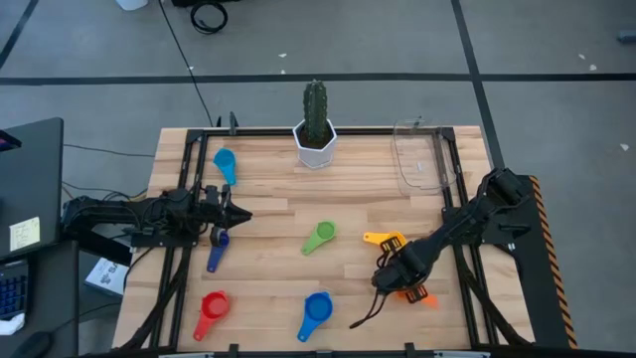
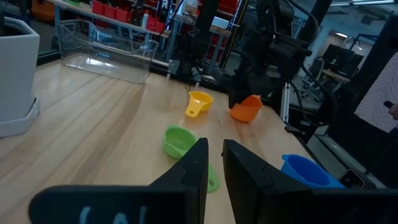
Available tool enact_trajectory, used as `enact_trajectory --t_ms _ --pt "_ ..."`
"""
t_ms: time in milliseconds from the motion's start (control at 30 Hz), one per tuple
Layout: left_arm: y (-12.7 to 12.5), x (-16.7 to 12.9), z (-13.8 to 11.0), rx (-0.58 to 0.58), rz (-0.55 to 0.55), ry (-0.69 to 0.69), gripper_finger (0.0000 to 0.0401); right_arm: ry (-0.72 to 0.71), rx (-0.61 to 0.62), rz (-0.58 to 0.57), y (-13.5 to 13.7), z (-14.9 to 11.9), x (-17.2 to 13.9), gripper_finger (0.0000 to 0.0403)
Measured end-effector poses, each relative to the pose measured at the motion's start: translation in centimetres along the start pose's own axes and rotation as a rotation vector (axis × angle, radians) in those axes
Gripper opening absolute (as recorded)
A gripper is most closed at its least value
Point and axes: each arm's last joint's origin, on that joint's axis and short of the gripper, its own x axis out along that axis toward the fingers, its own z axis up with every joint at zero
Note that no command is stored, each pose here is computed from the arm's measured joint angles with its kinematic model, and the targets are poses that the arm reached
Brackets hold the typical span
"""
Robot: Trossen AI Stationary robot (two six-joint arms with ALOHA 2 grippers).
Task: Nest measuring cups in basket
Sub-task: Adjust the orange measuring cup, then stack the blue measuring cup on top of the orange measuring cup
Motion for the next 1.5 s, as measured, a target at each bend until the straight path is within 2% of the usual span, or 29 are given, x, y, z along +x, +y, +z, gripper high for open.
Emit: enact_trajectory --t_ms 167,400,500,667,867,1000,1133,1233,1367,1500 --pt "0.0 0.0 0.0 -0.001 0.0 0.0 0.0055 0.02 -0.006 -0.015 0.0 -0.2 -0.2 0.009" --pt "0.0 0.0 0.0 0.005 0.0 0.0 0.0055 0.059 -0.001 -0.021 0.0 0.1 -2.2 0.009" --pt "0.0 0.0 0.0 0.005 0.0 0.0 0.0055 0.066 0.037 -0.029 0.1 0.4 -3.3 0.009" --pt "0.0 0.0 0.0 -0.031 0.0 0.0 0.0055 0.086 0.201 -0.047 -0.3 0.8 -5.8 0.0089" --pt "0.0 0.0 0.0 -0.174 0.0 0.0 0.0055 0.02 0.483 -0.037 -1.0 1.8 -9.1 0.0089" --pt "0.0 0.0 0.0 -0.34 -0.002 -0.002 0.0055 -0.066 0.58 -0.06 -1.3 2.5 -10.6 0.0089" --pt "-0.1 0.0 0.2 -0.564 -0.01 -0.015 0.0055 -0.114 0.587 -0.065 -1.3 2.9 -11.3 0.0089" --pt "-0.1 0.0 0.2 -0.651 -0.011 -0.014 0.0055 -0.13 0.556 -0.067 -1.3 3.1 -11.4 0.0089" --pt "-0.1 0.0 0.2 -0.674 -0.011 -0.013 0.0055 -0.171 0.504 -0.047 -1.2 3.5 -11.4 0.0089" --pt "-0.1 0.0 0.2 -0.65 -0.011 -0.013 0.0055 -0.228 0.46 -0.026 -1.1 4.1 -11.5 0.0088"
